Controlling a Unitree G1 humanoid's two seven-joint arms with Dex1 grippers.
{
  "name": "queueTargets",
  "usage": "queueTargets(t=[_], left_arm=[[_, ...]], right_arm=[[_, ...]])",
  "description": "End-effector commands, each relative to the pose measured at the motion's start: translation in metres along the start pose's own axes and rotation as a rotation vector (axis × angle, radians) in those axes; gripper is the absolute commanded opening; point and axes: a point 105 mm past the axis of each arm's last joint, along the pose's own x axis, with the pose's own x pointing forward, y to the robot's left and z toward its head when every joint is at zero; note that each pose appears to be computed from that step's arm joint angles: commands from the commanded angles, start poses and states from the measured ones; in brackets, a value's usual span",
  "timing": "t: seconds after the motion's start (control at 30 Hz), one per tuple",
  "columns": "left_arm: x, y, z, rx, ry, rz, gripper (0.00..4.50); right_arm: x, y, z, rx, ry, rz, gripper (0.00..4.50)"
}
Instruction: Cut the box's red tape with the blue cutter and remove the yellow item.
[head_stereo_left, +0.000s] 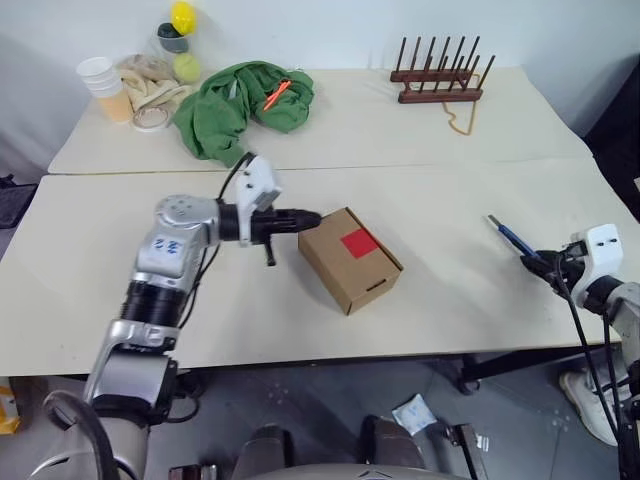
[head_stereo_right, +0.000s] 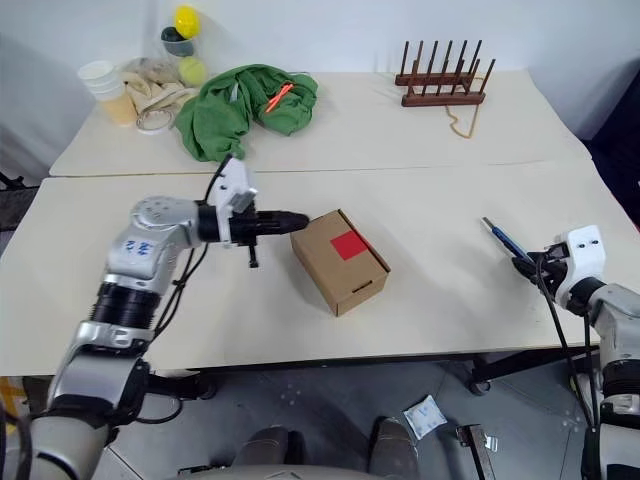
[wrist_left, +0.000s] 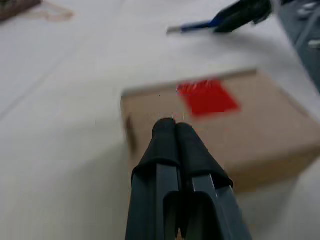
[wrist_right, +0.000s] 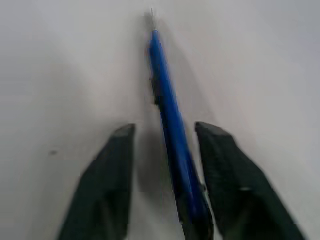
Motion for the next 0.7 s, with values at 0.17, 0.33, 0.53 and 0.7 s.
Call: queueTargets(t=[0.17, 0.33, 0.53, 0.7], left_arm=[[-0.048, -0.013, -0.009, -0.048, 0.045, 0.059, 0.0], [-0.058, -0.034, -0.038, -0.086, 0.151, 0.07, 0.0], [-0.034, -0.049, -0.055, -0.087, 0.174, 0.089, 0.0], [-0.007, -0.058, -0.053, -0.119, 0.123, 0.069, 0.0]], right_arm=[[-0.058, 0.018, 0.078, -0.092, -0.219, 0.288, 3.4], [-0.06, 0.062, 0.088, -0.133, -0.091, 0.501, 3.4], [0.012, 0.114, 0.096, -0.35, -0.177, 0.517, 1.78], [0.054, 0.121, 0.078, -0.471, -0.147, 0.428, 0.06]])
